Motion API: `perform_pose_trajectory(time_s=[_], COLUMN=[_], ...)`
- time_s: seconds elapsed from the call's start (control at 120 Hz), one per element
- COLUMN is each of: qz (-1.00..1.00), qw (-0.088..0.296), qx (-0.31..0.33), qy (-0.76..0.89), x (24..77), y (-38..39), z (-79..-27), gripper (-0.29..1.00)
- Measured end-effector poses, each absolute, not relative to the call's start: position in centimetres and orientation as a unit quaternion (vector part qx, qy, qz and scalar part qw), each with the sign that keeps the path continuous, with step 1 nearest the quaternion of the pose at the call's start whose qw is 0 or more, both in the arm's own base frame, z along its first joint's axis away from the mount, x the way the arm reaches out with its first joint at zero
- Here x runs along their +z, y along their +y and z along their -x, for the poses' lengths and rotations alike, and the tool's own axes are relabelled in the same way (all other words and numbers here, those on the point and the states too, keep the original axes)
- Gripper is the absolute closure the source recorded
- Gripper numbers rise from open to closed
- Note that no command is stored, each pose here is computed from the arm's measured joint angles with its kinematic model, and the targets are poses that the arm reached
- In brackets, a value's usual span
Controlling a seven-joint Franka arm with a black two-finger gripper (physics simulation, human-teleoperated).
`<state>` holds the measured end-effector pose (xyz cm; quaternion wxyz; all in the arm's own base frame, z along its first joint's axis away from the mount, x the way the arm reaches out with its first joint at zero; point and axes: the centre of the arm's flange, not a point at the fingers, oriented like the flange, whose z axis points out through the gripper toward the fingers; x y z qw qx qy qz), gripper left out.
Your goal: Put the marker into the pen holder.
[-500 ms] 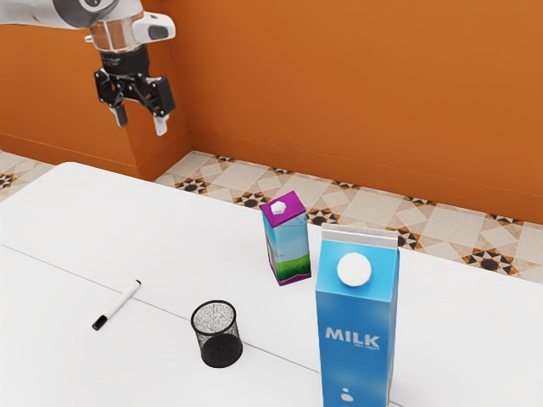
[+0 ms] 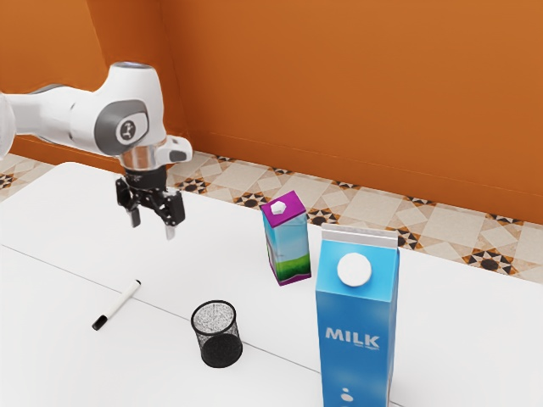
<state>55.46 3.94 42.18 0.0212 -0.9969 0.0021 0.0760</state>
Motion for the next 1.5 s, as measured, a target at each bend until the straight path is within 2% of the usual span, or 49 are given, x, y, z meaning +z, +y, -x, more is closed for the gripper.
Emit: perform_pose_trajectory(time_s=[0.275, 0.425, 0.625, 0.8, 0.975, 1.383, 1.5], qz=[0.998, 0.997, 0.997, 0.998, 0.998, 0.997, 0.997], qw=[0.022, 0.028, 0.039, 0.036, 0.036, 0.033, 0.033], qx=[0.050, 0.065, 0.062, 0.050, 0.045, 0.034, 0.033], qy=[-0.039, -0.030, 0.005, 0.017, 0.035, 0.052, 0.055], x=[36.3, 30.9, 26.6, 25.3, 24.5, 24.4, 24.4], y=[9.8, 11.4, 12.7, 13.4, 13.5, 13.8, 13.8], z=[-53.6, -52.4, -52.1, -51.6, -51.5, -51.6, -51.6], gripper=[0.00, 0.00, 0.00, 0.00, 0.07, 0.51, 0.60])
